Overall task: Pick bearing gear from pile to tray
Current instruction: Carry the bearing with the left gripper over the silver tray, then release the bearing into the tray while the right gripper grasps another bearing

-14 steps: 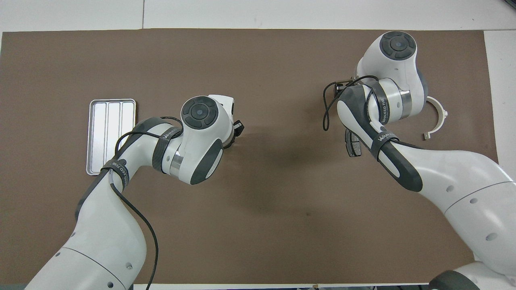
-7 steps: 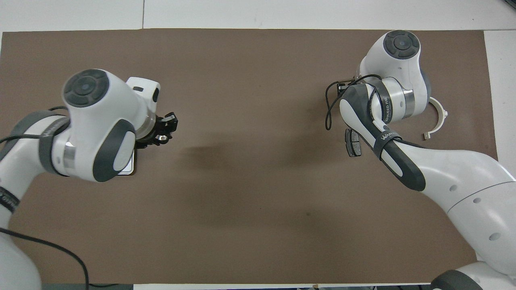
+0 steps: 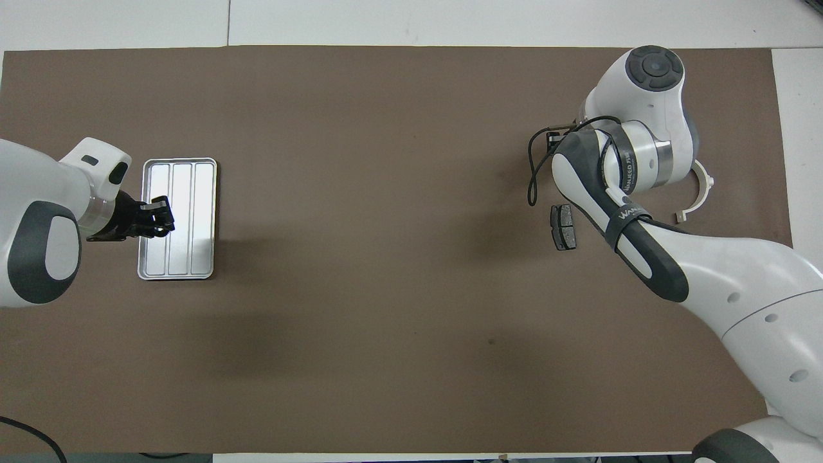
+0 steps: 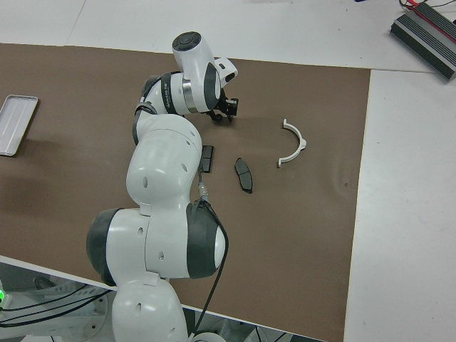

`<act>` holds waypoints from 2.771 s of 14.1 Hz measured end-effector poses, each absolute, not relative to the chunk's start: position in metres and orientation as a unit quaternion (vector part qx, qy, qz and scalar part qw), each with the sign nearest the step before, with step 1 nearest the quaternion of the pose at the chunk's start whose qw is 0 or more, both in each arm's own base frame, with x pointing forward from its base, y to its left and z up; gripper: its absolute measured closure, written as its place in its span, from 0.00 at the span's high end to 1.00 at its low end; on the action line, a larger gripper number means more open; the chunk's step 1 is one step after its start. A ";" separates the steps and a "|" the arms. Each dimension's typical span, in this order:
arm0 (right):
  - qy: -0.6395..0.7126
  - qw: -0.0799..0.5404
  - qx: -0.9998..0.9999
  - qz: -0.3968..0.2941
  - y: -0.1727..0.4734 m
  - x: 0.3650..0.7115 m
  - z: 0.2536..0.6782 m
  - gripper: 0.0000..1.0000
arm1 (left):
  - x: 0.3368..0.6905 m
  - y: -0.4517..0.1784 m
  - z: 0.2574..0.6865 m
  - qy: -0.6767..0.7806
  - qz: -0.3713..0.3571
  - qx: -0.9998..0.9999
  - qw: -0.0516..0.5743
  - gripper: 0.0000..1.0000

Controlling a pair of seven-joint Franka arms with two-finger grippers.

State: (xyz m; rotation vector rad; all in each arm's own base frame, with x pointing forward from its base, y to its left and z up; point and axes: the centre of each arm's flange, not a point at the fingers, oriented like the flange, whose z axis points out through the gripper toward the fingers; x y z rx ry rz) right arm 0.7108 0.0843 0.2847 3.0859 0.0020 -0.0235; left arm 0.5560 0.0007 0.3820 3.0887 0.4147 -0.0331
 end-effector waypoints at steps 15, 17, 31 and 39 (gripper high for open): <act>-0.069 0.006 0.996 -0.056 0.140 0.701 0.307 0.24 | 0.544 0.012 0.307 0.124 -0.020 0.992 0.010 0.34; -0.124 -0.003 0.991 -0.056 0.193 0.692 0.319 0.24 | 0.542 0.011 0.302 0.123 -0.021 0.992 0.009 0.34; -0.343 -0.043 0.938 -0.006 0.439 0.600 0.312 0.24 | 0.571 0.008 0.343 0.134 0.011 0.991 0.014 0.90; -0.360 -0.036 0.932 0.014 0.478 0.581 0.290 0.24 | 0.578 -0.022 0.350 0.161 0.012 0.987 0.016 1.00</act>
